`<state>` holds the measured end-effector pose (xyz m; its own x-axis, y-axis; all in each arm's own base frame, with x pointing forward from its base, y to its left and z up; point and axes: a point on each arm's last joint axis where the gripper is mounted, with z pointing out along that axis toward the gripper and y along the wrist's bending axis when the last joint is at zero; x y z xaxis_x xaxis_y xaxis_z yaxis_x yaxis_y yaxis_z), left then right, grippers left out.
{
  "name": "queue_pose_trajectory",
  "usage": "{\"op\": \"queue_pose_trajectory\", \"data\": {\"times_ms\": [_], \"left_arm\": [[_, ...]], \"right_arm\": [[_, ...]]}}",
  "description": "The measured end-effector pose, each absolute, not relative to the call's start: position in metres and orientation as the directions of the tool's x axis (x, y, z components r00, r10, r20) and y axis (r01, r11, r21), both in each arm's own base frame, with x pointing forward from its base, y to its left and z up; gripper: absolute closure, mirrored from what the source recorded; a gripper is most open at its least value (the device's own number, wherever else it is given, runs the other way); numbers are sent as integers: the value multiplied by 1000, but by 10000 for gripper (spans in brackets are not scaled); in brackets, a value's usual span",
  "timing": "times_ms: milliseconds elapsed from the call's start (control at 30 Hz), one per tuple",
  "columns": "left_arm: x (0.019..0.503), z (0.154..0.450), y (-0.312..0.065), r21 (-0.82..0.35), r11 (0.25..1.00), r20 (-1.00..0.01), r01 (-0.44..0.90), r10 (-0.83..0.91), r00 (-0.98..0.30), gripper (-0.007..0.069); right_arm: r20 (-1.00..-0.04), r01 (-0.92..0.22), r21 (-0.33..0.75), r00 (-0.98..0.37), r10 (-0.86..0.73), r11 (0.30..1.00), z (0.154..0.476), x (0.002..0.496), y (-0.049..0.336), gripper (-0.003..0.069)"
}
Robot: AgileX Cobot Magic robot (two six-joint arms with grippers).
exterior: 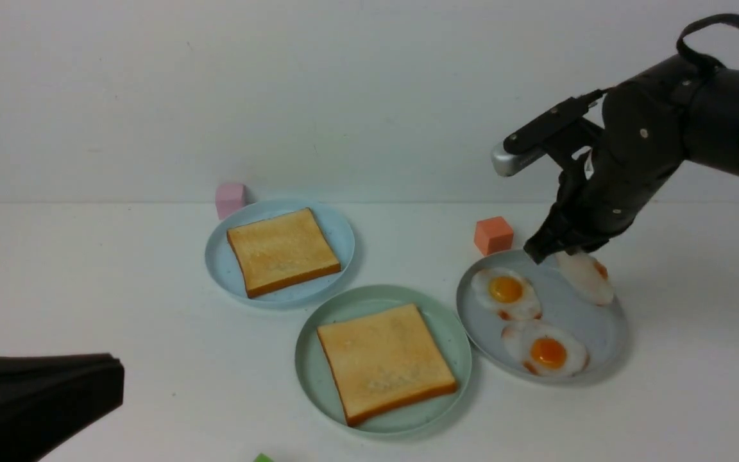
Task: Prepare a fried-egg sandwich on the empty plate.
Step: Use the right arm to place the fried egg on the slice of bread in the middle
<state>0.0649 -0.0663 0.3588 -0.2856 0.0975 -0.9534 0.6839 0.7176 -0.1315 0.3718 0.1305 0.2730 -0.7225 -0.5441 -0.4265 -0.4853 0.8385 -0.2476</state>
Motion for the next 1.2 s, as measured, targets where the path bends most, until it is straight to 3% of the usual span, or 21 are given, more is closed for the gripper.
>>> {"op": "queue_pose_trajectory", "data": {"times_ms": [167,200,233,300,467,800,1200], "left_arm": [[66,359,-65,-103,729,-956,677,115,-269,638],[66,359,-65,-98,731,-957,675,118,-266,638],[66,359,-65,-99,731,-956,675,117,-268,638],[66,358,-65,-98,733,-956,673,119,-269,638],[67,358,-64,-96,734,-956,673,120,-267,638],[66,358,-64,-96,734,-954,672,125,-272,638],[66,358,-64,-97,734,-954,672,124,-273,638]], "right_arm": [[-476,-546,-217,-665,-576,809,300,340,168,597],[-484,-591,-199,-634,-603,781,303,326,191,597],[-485,-596,-197,-631,-606,778,303,324,194,597],[-488,-678,-173,-571,-660,715,299,298,236,597],[-494,-732,-191,-505,-708,654,280,283,274,597],[-478,-705,-248,-508,-717,664,246,300,285,597],[-495,-679,-329,-467,-732,656,244,308,285,597]]}}
